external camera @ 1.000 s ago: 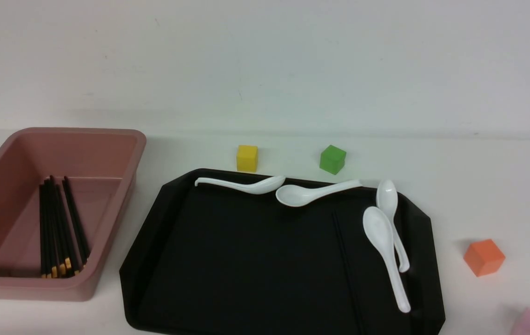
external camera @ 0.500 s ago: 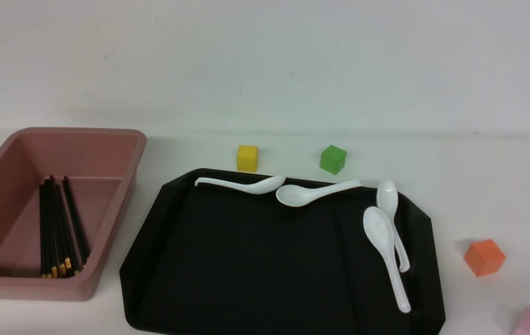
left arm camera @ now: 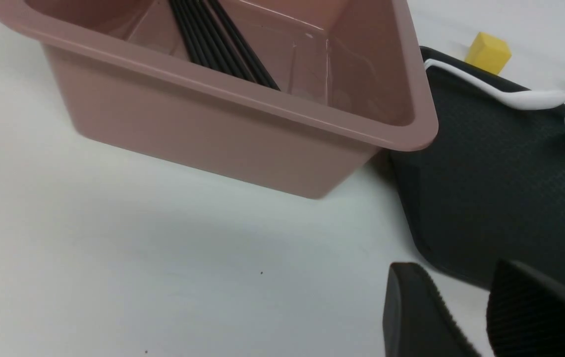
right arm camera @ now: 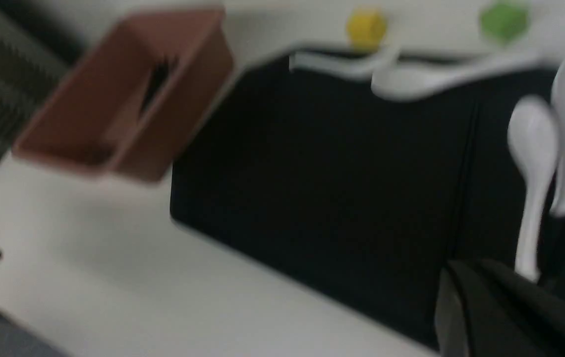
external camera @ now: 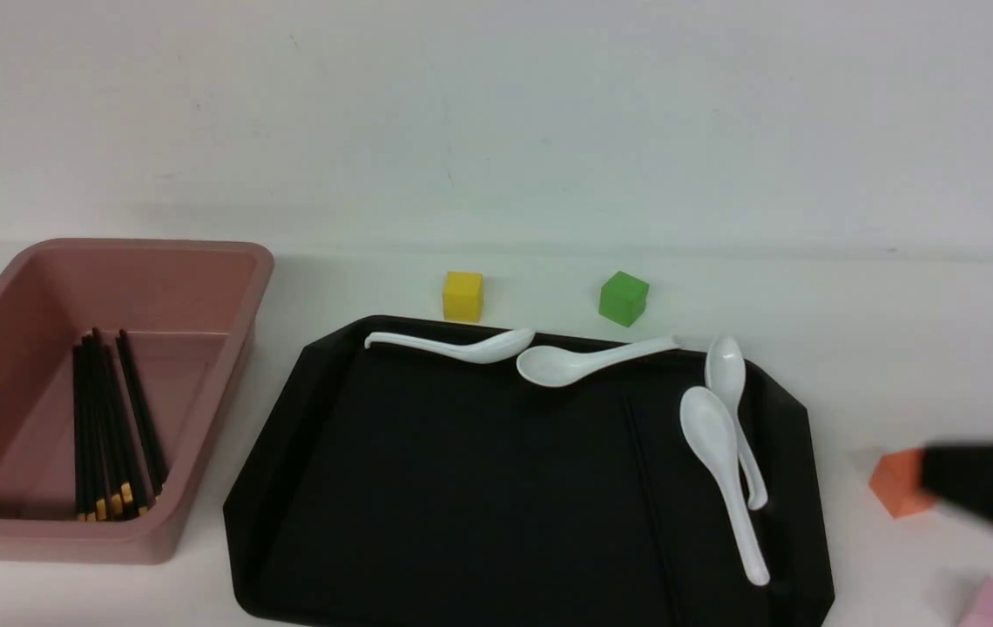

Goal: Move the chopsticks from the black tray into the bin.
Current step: Use the right arm to grab a pair of chopsticks

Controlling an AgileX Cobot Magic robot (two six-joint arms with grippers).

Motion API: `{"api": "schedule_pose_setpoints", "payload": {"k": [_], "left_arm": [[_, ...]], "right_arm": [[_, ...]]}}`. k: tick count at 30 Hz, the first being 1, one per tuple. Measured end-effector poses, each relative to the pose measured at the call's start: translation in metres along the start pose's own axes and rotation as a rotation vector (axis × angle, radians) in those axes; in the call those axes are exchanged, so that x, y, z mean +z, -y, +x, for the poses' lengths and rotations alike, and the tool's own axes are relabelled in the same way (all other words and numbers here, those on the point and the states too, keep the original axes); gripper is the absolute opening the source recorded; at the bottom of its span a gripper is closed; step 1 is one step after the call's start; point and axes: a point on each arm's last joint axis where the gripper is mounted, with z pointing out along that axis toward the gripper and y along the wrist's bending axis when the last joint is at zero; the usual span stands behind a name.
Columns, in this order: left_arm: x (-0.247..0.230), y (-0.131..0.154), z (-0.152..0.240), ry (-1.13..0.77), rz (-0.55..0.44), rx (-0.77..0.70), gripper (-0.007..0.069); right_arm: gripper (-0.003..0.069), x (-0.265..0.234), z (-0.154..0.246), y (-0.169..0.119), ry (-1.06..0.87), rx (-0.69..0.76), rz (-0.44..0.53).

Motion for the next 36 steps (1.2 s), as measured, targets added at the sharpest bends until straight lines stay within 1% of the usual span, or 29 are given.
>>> {"api": "schedule_pose_setpoints", "payload": {"k": [1,3,6,8,11,14,18,19,21,23,25,27,29,30,32,36], "left_arm": [[0.000,0.000,0.000,0.000,0.000,0.000,0.0238],[0.000,0.000,0.000,0.000,0.000,0.000,0.0238],[0.000,0.000,0.000,0.000,0.000,0.000,0.0238],[0.000,0.000,0.000,0.000,0.000,0.000,0.0238],[0.000,0.000,0.000,0.000,0.000,0.000,0.0238],[0.000,0.000,0.000,0.000,0.000,0.000,0.0238],[0.000,0.000,0.000,0.000,0.000,0.000,0.0238],[0.000,0.000,0.000,0.000,0.000,0.000,0.0238],[0.000,0.000,0.000,0.000,0.000,0.000,0.0238],[0.000,0.000,0.000,0.000,0.000,0.000,0.0238],[0.000,0.000,0.000,0.000,0.000,0.000,0.0238],[0.000,0.000,0.000,0.000,0.000,0.000,0.0238],[0.000,0.000,0.000,0.000,0.000,0.000,0.0238],[0.000,0.000,0.000,0.000,0.000,0.000,0.0238],[0.000,0.000,0.000,0.000,0.000,0.000,0.0238],[0.000,0.000,0.000,0.000,0.000,0.000,0.0238]], "right_arm": [[0.0001,0.021,0.001,0.008,-0.159,0.030,-0.020],[0.0001,0.050,0.004,0.022,-0.350,0.066,-0.048],[0.0002,0.088,0.008,0.038,-0.560,0.111,-0.107],[0.0002,0.111,0.008,0.043,-0.636,0.121,-0.122],[0.0002,0.136,0.004,0.039,-0.693,0.090,-0.125],[0.0002,0.156,-0.002,0.031,-0.720,0.045,-0.049],[0.0005,0.184,-0.009,0.017,-0.664,-0.018,0.175],[0.0005,0.184,-0.009,0.015,-0.657,-0.008,0.177],[0.0014,0.199,-0.009,0.005,-0.638,-0.049,0.303],[0.0027,0.209,-0.009,0.001,-0.617,-0.048,0.386],[0.0046,0.217,-0.008,0.001,-0.594,-0.042,0.443],[0.0076,0.226,-0.005,0.003,-0.579,-0.033,0.486],[0.0099,0.231,-0.003,0.006,-0.578,-0.019,0.504],[0.0134,0.238,0.000,0.009,-0.578,-0.012,0.518],[0.0175,0.243,0.003,0.012,-0.577,-0.009,0.524],[0.0286,0.254,0.007,0.016,-0.567,-0.015,0.517]]}}
